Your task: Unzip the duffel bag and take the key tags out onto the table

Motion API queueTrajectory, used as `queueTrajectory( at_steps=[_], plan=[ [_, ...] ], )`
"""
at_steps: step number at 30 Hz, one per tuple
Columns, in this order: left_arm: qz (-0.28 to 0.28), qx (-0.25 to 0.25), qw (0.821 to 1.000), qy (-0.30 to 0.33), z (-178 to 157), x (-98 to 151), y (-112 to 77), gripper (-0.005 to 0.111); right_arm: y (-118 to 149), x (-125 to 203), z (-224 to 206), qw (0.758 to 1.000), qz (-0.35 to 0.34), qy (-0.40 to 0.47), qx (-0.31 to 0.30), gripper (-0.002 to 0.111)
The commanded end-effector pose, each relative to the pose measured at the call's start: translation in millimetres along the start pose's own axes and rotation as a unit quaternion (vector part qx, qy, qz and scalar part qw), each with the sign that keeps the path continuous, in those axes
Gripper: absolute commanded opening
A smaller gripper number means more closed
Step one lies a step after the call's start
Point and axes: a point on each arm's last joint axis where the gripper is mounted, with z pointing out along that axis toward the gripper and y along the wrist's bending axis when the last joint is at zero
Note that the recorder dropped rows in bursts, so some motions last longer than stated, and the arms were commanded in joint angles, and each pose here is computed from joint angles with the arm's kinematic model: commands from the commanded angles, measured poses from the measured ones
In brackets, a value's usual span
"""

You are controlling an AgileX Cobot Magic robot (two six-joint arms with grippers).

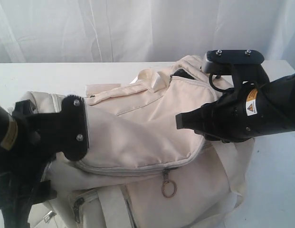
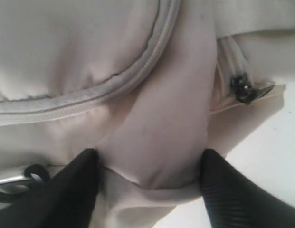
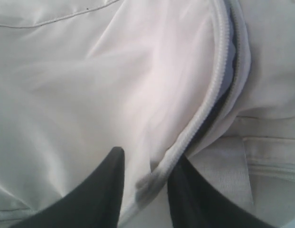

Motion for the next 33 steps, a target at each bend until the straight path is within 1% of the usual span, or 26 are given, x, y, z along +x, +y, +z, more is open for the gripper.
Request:
queueTrajectory(
  at_steps=[1, 3, 5, 6, 9, 10, 11, 12, 13, 14, 15, 16, 17, 18, 19, 20, 21, 22, 24, 25, 26, 27, 28, 30, 31, 33],
  plan=[
    [0.034, -0.032, 0.998, 0.050, 20.5, 8.7, 1.7, 0.040, 0.8, -3.3, -1.7, 1.000, 0.000, -0.008, -0.003, 0.030],
    [0.033, -0.057, 0.996, 0.062, 23.0, 9.8, 6.2, 0.020, 0.8, -3.3, -1.7, 1.000, 0.000, -0.008, -0.003, 0.030],
    [0.015, -0.100, 0.993, 0.068, 22.0, 11.1, 13.6, 0.003, 0.8, -3.3, -1.7, 1.000, 0.000, -0.008, -0.003, 0.030],
    [0.006, -0.129, 0.989, 0.070, 20.8, 11.7, 18.6, 0.000, 0.8, -3.3, -1.7, 1.000, 0.000, -0.008, -0.003, 0.030],
    [0.008, -0.207, 0.975, 0.082, 15.7, 13.4, 32.1, 0.000, 0.8, -3.3, -1.7, 1.000, 0.000, -0.008, -0.003, 0.030],
    [0.023, -0.250, 0.964, 0.086, 11.9, 13.1, 39.6, 0.000, 0.8, -3.3, -1.7, 1.000, 0.000, -0.008, -0.003, 0.030],
    [0.029, -0.265, 0.960, 0.088, 10.5, 13.1, 42.0, 0.000, 0.8, -3.3, -1.7, 1.000, 0.000, -0.008, -0.003, 0.030],
    [0.040, -0.294, 0.951, 0.089, 7.5, 12.4, 46.9, 0.000, 0.8, -3.3, -1.7, 1.000, 0.000, -0.008, -0.003, 0.030],
    [0.042, -0.305, 0.947, 0.089, 6.3, 12.1, 48.6, 0.000, 0.8, -3.3, -1.7, 1.000, 0.000, -0.008, -0.003, 0.030],
    [0.032, -0.316, 0.945, 0.083, 5.3, 11.6, 50.1, 0.002, 1.0, -3.2, -1.7, 1.000, 0.002, -0.008, -0.004, 0.030],
    [0.031, -0.314, 0.945, 0.081, 5.5, 11.3, 49.9, 0.005, 1.0, -3.2, -1.7, 1.000, 0.002, -0.008, -0.004, 0.030],
    [0.023, -0.310, 0.947, 0.077, 6.1, 11.1, 49.1, 0.016, 1.0, -3.2, -1.7, 1.000, 0.002, -0.008, -0.004, 0.030],
    [0.011, -0.309, 0.948, 0.073, 6.3, 11.1, 48.8, 0.023, 1.0, -3.2, -1.7, 1.000, 0.002, -0.008, -0.004, 0.030],
    [-0.026, -0.303, 0.951, 0.054, 7.4, 10.0, 47.5, 0.041, 1.0, -3.2, -1.7, 1.000, 0.002, -0.008, -0.004, 0.030],
    [-0.058, -0.289, 0.955, 0.042, 9.2, 9.5, 45.0, 0.054, 1.1, -3.1, -1.7, 1.000, 0.003, -0.008, -0.005, 0.030],
    [-0.071, -0.276, 0.958, 0.040, 10.5, 9.7, 42.9, 0.064, 1.1, -3.1, -1.7, 1.000, 0.003, -0.008, -0.005, 0.030],
    [-0.080, -0.267, 0.960, 0.038, 10.4, 10.3, 41.3, 0.072, 1.1, -3.1, -1.7, 1.000, 0.003, -0.008, -0.005, 0.030],
    [-0.097, -0.258, 0.961, 0.036, 6.7, 10.9, 40.6, 0.075, 1.1, -3.1, -1.7, 1.000, 0.003, -0.008, -0.005, 0.030],
    [-0.140, -0.238, 0.961, 0.008, -13.3, 3.5, 40.9, 0.076, 1.1, -3.1, -1.7, 1.000, 0.003, -0.008, -0.005, 0.030],
    [-0.164, -0.223, 0.961, -0.022, -28.6, -4.0, 41.8, 0.076, 1.2, -3.4, -1.7, 1.000, 0.003, -0.009, -0.005, 0.030],
    [-0.191, -0.202, 0.959, -0.055, -42.2, -10.4, 42.1, 0.076, 1.2, -3.4, -1.7, 1.000, 0.003, -0.009, -0.005, 0.030],
    [-0.228, -0.155, 0.957, -0.088, -53.7, -17.2, 38.6, 0.076, 1.2, -3.4, -1.7, 1.000, 0.003, -0.009, -0.005, 0.030],
    [-0.249, -0.121, 0.955, -0.107, -60.4, -21.3, 35.5, 0.076, 1.2, -3.4, -1.7, 1.000, 0.003, -0.009, -0.005, 0.030],
    [-0.267, -0.065, 0.953, -0.129, -67.6, -27.8, 29.2, 0.076, 1.2, -3.5, -2.3, 1.000, 0.003, -0.010, -0.006, 0.030],
    [-0.262, -0.044, 0.955, -0.134, -68.6, -29.8, 26.0, 0.076, 1.2, -3.5, -2.3, 1.000, 0.003, -0.010, -0.006, 0.030],
    [-0.261, 0.015, 0.955, -0.141, -68.2, -34.3, 16.3, 0.076, 1.2, -3.5, -2.3, 1.000, 0.003, -0.010, -0.006, 0.030]
  ],
)
